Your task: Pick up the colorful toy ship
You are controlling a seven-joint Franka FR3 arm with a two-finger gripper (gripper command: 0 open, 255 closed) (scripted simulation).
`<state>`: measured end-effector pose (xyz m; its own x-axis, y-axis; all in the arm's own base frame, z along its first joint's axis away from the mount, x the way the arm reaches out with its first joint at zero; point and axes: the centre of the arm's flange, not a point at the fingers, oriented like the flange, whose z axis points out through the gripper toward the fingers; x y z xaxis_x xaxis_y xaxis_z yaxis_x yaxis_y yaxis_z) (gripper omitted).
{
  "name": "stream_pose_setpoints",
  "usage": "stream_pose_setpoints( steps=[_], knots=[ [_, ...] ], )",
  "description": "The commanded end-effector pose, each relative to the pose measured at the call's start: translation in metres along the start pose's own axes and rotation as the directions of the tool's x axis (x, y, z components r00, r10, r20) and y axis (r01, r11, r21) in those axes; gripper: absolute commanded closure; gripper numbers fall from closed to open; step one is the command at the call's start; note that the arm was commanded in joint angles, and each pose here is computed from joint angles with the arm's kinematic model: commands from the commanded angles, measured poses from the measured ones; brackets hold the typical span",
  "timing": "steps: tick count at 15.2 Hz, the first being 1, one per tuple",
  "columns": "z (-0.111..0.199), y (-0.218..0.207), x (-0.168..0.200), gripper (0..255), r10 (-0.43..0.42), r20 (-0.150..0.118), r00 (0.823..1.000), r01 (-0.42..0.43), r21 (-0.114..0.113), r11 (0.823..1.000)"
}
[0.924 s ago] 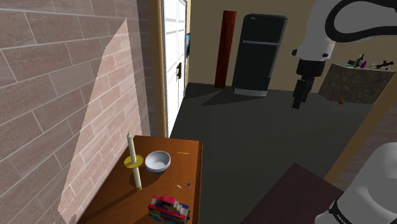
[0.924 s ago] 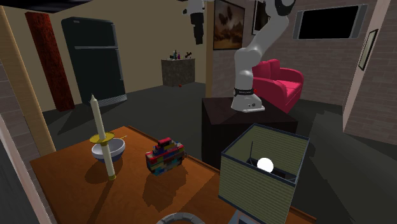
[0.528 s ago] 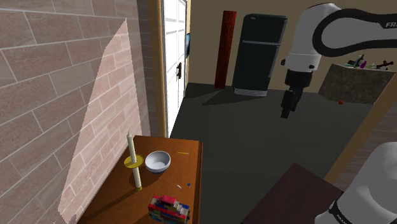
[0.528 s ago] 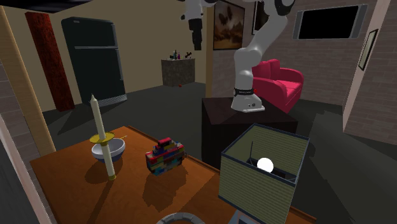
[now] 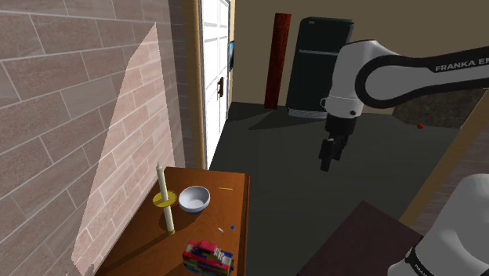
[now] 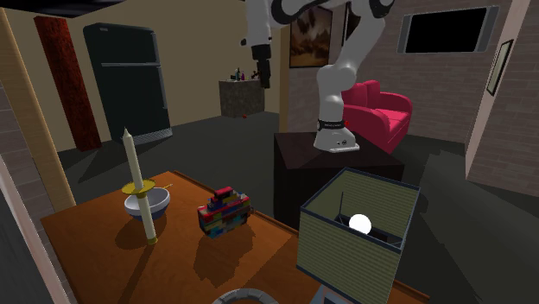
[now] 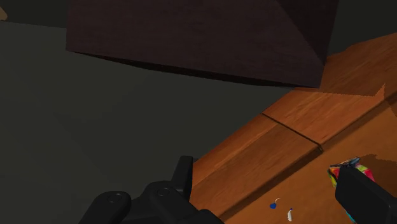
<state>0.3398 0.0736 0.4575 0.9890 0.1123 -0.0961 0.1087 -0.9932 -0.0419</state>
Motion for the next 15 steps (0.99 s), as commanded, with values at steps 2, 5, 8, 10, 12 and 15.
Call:
stream_pose_setpoints(
  steps=[2,5,8,10,12,15],
  knots=[
    [0.028,-0.025,0.017,0,0.001,-0.001,1.0,-0.001,0.005,1.0],
    [0.055,-0.05,0.031,0,0.001,0.0,1.0,-0.001,0.009,1.0],
    [0.081,-0.075,0.045,0,0.001,0.001,1.0,-0.001,0.013,1.0],
    [0.099,-0.091,0.055,0,0.001,0.002,1.0,-0.001,0.015,1.0],
    [0.117,-0.108,0.064,0,0.001,0.002,1.0,-0.001,0.018,1.0],
    [0.144,-0.133,0.079,0,0.001,0.003,1.0,-0.001,0.022,1.0]
  ],
)
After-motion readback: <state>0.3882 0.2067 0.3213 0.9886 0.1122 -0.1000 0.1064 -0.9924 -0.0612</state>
